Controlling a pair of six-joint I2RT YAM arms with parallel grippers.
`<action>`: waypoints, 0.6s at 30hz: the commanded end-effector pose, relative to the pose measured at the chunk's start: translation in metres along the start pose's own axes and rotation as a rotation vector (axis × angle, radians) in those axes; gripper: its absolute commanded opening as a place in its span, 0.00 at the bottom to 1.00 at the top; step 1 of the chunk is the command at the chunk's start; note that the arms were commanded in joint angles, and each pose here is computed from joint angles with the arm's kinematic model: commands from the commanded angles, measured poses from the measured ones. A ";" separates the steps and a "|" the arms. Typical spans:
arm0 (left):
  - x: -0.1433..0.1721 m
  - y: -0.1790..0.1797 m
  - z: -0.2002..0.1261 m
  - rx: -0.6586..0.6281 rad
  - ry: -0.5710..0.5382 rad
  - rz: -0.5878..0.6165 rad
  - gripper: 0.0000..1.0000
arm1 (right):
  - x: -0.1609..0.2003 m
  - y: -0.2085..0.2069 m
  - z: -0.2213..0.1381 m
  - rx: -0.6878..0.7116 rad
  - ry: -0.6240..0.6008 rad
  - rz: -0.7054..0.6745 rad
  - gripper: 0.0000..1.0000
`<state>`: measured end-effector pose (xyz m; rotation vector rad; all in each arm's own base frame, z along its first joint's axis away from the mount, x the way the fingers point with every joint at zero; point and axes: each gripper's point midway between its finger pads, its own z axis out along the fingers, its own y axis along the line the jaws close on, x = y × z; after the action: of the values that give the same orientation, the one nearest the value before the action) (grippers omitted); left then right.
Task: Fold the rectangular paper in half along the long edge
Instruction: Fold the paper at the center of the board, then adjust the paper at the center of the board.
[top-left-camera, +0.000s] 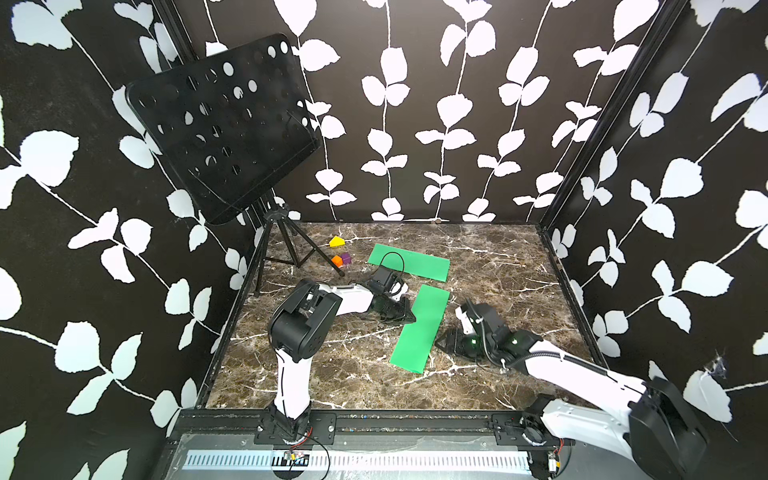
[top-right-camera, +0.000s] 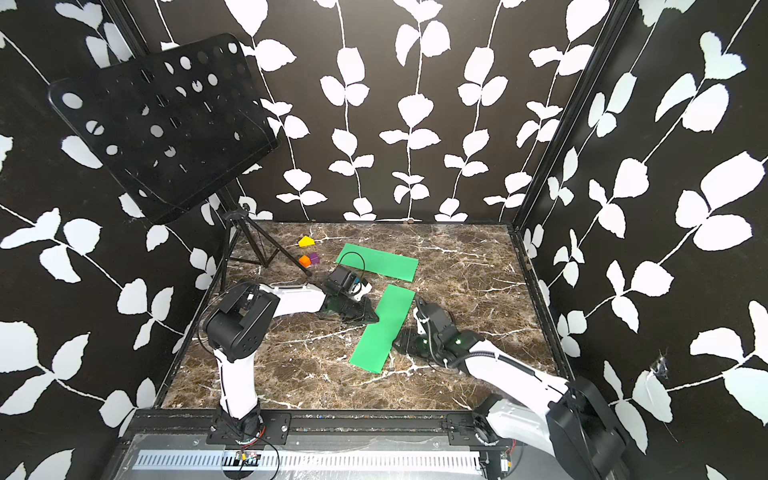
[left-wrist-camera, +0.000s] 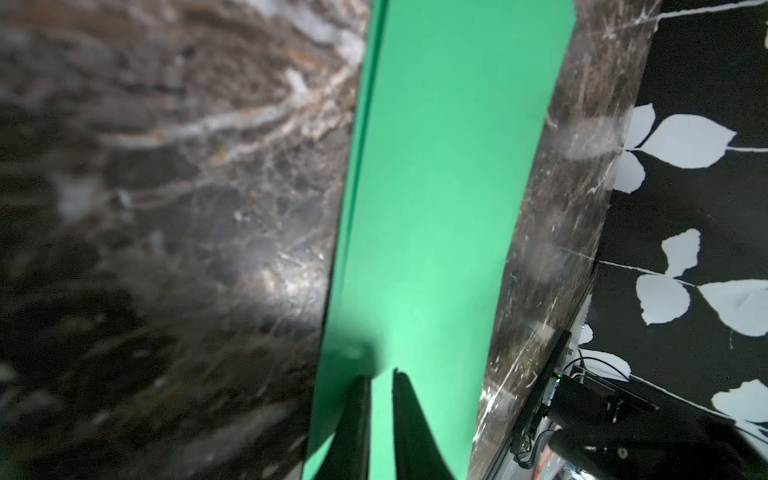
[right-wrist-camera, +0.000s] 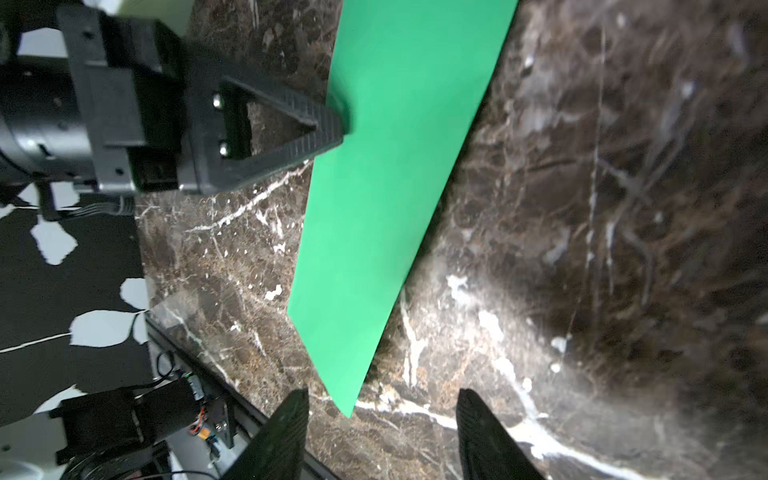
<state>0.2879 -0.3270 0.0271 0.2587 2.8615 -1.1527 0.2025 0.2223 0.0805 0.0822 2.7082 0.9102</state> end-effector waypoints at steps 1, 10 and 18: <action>0.004 -0.014 -0.027 -0.012 -0.020 0.014 0.27 | -0.020 -0.002 -0.001 0.071 -0.016 -0.127 0.57; -0.001 -0.055 -0.081 0.074 -0.193 0.037 0.39 | -0.092 0.022 0.011 0.079 -0.092 -0.258 0.53; 0.051 0.005 -0.100 -0.105 -0.247 -0.075 0.48 | -0.118 0.048 0.082 -0.006 0.050 -0.271 0.47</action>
<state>0.2505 -0.2745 0.1053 0.1109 2.6762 -1.0969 0.3363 0.2751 0.0858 -0.2356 2.6555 0.7713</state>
